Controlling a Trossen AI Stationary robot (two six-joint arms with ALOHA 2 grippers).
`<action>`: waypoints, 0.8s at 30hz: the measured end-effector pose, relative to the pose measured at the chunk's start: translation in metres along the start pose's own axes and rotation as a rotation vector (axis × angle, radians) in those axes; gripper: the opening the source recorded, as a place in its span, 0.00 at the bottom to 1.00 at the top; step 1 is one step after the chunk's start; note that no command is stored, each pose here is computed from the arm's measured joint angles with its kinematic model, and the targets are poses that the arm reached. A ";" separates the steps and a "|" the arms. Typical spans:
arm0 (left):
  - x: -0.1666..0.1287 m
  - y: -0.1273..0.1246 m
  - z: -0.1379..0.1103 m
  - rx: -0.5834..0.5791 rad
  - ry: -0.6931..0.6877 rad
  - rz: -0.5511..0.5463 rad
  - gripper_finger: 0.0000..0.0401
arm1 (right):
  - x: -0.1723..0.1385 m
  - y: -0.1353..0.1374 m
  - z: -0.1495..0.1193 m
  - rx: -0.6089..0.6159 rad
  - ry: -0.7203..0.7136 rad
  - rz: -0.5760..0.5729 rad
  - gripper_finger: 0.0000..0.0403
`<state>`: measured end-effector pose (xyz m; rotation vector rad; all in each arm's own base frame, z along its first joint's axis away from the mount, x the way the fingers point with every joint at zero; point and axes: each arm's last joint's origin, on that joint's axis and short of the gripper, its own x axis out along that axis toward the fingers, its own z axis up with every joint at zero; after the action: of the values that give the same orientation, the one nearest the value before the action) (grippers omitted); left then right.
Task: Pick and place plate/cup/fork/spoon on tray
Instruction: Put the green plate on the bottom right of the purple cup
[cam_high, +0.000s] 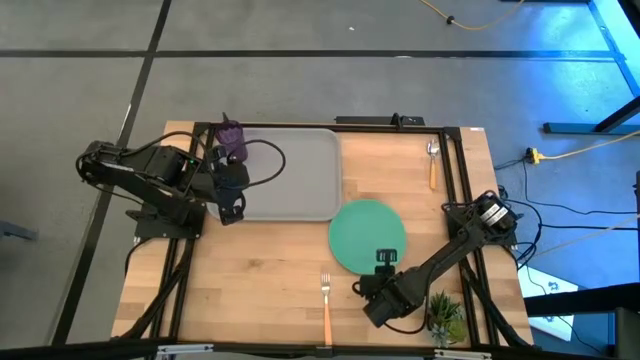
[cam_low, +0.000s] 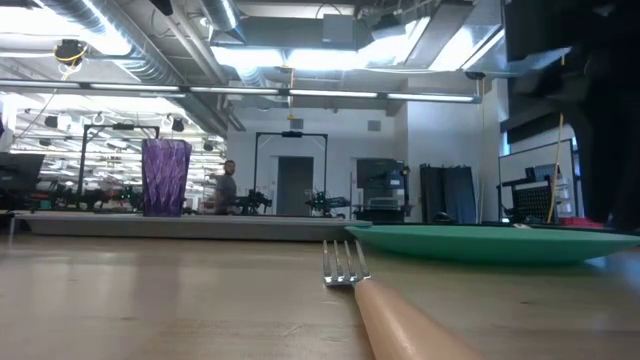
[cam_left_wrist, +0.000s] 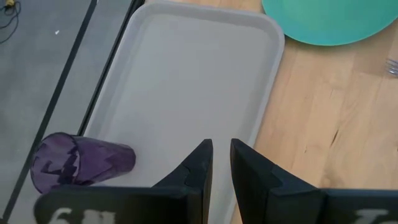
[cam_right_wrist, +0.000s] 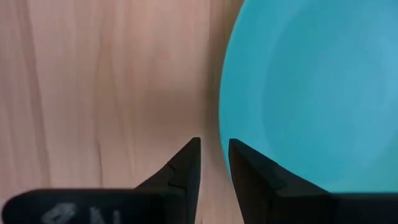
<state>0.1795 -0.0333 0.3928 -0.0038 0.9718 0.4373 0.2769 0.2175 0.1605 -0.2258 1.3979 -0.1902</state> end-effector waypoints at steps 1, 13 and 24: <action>0.000 0.000 0.000 0.000 0.000 0.000 0.13 | 0.001 0.000 -0.001 -0.001 0.003 -0.003 0.22; 0.000 0.000 0.000 -0.005 -0.001 0.001 0.13 | 0.022 -0.001 -0.011 -0.001 -0.011 -0.015 0.22; 0.000 -0.001 0.002 -0.017 -0.014 -0.006 0.13 | 0.032 -0.005 -0.018 -0.010 -0.040 -0.088 0.22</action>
<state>0.1811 -0.0337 0.3934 -0.0189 0.9536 0.4395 0.2641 0.2034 0.1290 -0.2981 1.3510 -0.2500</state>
